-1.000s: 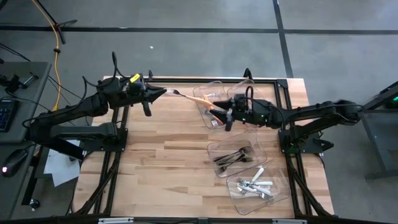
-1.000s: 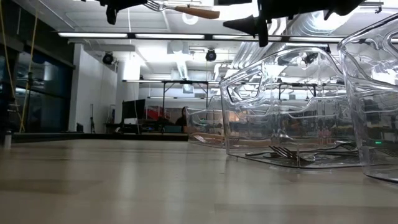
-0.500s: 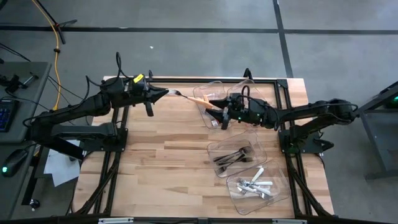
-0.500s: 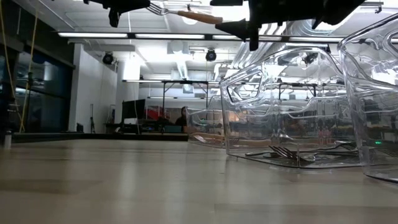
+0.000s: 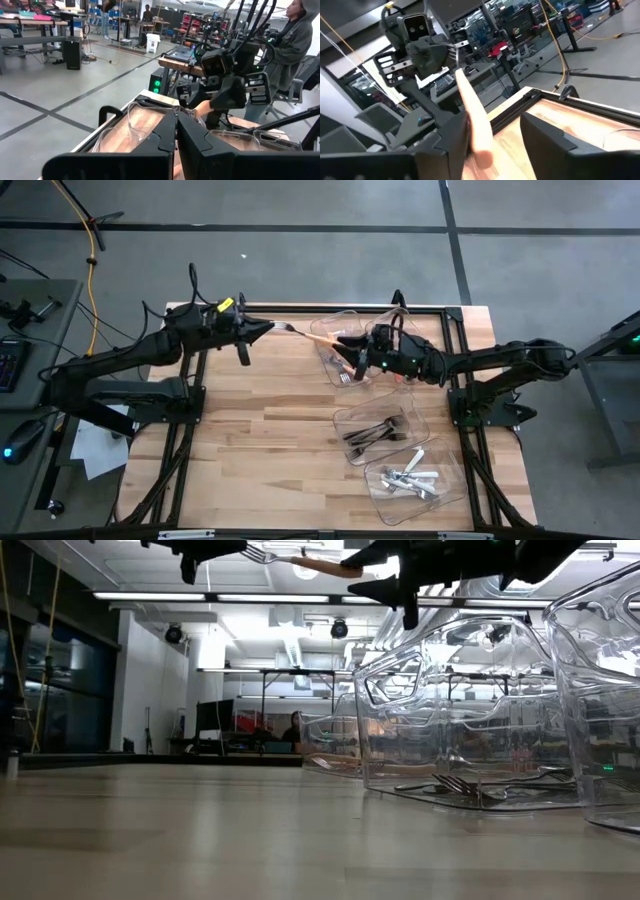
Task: Sort silverware by color (type)
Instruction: Put the light orange fork into the left transparent bin
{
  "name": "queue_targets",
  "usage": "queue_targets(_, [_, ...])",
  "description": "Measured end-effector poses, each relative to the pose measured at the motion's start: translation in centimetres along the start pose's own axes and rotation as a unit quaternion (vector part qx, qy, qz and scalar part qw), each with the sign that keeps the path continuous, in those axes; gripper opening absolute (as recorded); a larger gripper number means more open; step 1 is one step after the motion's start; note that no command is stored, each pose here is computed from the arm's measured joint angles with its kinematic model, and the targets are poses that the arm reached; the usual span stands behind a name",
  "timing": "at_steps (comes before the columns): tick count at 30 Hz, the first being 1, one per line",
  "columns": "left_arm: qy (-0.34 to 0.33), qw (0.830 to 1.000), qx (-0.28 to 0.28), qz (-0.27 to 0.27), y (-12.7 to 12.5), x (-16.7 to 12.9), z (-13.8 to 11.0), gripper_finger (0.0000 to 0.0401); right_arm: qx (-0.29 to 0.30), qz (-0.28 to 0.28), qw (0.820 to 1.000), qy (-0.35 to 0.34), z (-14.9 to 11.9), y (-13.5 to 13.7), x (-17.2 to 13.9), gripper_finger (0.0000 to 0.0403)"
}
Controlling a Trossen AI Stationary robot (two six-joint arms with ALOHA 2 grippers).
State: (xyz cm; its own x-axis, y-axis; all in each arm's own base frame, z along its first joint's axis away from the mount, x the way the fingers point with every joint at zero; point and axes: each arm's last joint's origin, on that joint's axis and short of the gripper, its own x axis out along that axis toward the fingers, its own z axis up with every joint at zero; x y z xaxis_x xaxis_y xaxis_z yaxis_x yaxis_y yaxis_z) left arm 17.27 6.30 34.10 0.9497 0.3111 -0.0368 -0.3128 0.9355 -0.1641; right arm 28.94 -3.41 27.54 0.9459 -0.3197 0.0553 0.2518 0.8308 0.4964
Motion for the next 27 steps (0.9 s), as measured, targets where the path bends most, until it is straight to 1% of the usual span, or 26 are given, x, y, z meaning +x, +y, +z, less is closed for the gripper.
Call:
queue_targets(4, [0.003,1.0,0.0,0.0,0.1,0.9,-0.3,0.0,0.005,0.008,1.0,0.004,0.0,0.1,0.0,0.0152])
queue_targets(9, [0.006,1.0,0.0,0.001,0.2,1.7,-0.6,0.0,0.003,0.017,1.0,0.007,0.0,0.1,0.0,0.0149])
queue_targets(14, [0.001,1.0,0.0,-0.001,0.1,1.7,-0.5,0.0,-0.008,0.024,1.0,0.01,-0.1,0.2,0.0,0.0139])
queue_targets(17, [0.0,1.0,0.0,-0.001,0.1,1.7,-0.5,0.0,-0.008,0.024,1.0,0.011,-0.1,0.2,0.0,0.0117])
queue_targets(23, [0.002,1.0,-0.001,0.001,0.1,1.7,-0.5,0.0,-0.012,0.028,0.999,0.011,-0.1,0.3,0.0,0.0041])
queue_targets(24, [0.002,1.0,-0.002,-0.001,0.1,1.7,-0.5,0.0,-0.012,0.026,1.0,0.01,-0.1,0.3,0.0,0.0036])
queue_targets(27, [0.002,1.0,-0.001,0.0,0.1,1.7,-0.5,0.0,-0.016,0.027,0.999,0.011,-0.1,0.3,0.0,0.0036])
